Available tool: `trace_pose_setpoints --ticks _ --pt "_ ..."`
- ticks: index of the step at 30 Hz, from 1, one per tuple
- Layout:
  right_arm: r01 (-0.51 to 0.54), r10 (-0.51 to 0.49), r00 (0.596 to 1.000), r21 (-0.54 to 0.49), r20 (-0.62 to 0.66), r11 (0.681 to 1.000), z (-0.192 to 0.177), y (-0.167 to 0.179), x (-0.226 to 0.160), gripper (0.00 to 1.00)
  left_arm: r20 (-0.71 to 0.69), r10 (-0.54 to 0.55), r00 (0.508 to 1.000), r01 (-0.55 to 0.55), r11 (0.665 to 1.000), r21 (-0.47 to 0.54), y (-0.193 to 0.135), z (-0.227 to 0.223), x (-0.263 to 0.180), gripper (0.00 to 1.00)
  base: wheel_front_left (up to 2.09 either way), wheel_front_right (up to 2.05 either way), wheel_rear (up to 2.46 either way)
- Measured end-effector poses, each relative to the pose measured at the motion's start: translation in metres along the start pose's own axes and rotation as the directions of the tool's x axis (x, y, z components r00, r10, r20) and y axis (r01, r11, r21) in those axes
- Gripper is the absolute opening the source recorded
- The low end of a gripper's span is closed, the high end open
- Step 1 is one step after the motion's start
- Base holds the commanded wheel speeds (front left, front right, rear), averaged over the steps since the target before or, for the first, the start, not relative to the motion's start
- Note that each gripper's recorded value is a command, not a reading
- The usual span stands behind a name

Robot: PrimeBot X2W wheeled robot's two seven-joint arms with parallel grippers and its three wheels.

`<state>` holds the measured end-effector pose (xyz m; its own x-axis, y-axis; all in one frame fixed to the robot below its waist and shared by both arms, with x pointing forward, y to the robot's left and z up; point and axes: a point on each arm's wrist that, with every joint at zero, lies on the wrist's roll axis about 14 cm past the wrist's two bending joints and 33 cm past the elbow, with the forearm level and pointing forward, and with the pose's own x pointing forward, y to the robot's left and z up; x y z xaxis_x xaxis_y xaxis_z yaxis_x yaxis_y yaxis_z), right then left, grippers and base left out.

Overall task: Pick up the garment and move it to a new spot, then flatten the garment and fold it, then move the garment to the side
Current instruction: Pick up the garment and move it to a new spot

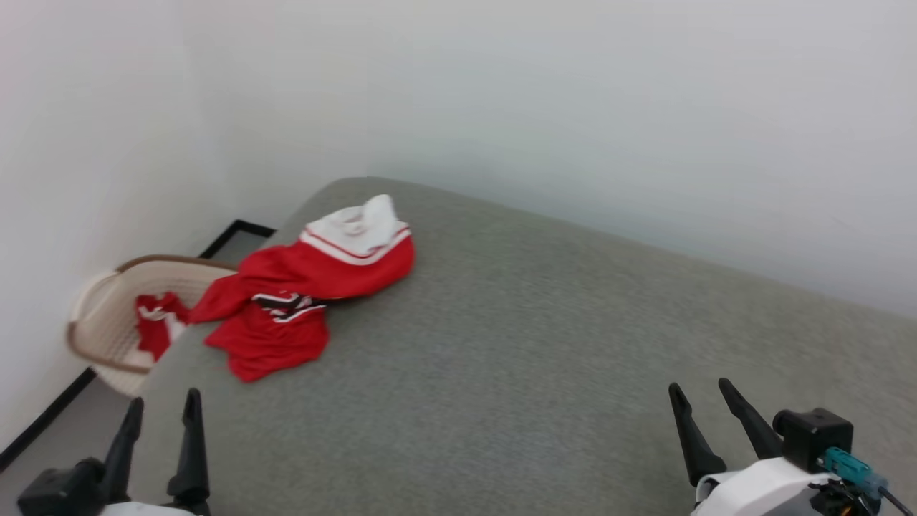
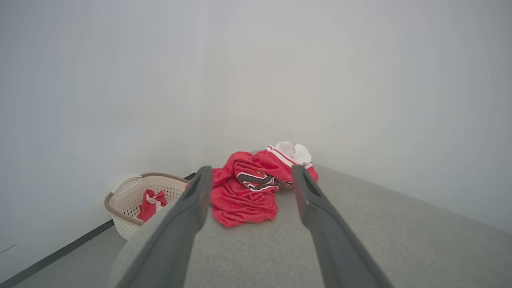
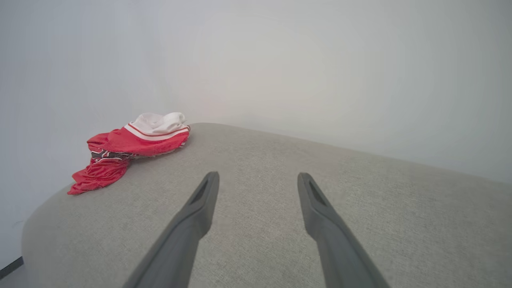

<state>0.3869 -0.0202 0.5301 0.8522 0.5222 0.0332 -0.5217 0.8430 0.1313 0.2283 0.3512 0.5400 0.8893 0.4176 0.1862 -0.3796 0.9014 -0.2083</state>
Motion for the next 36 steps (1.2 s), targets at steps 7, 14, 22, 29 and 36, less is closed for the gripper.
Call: trace_pose_setpoints --ticks 7,14,22,29,36 --pt "-0.065 0.065 0.998 -0.008 0.005 0.998 0.002 0.020 0.014 1.00 0.016 0.047 0.999 -0.047 0.999 -0.003 0.018 0.011 -0.014 1.00 0.00 0.00 0.00" --pt "-0.049 0.049 0.999 -0.016 0.000 0.999 0.003 0.012 0.013 1.00 0.011 -0.020 1.000 0.020 1.000 0.023 0.011 0.026 0.009 1.00 0.00 0.00 0.00" --pt "0.017 -0.017 1.000 -0.042 0.018 0.999 0.015 -0.022 0.018 1.00 -0.023 -0.117 0.993 0.118 0.992 0.036 -0.008 0.045 0.072 1.00 0.00 0.00 0.00" --pt "0.095 -0.095 0.995 -0.047 0.005 0.994 0.007 -0.062 0.028 1.00 -0.144 -0.163 0.976 0.168 0.986 0.024 -0.027 0.037 0.148 1.00 0.00 0.00 0.00" --pt "0.160 -0.161 0.986 -0.046 -0.029 0.986 -0.013 -0.096 0.037 1.00 -0.354 -0.173 0.919 0.194 0.981 0.024 -0.043 -0.010 0.210 1.00 0.00 0.00 0.00"
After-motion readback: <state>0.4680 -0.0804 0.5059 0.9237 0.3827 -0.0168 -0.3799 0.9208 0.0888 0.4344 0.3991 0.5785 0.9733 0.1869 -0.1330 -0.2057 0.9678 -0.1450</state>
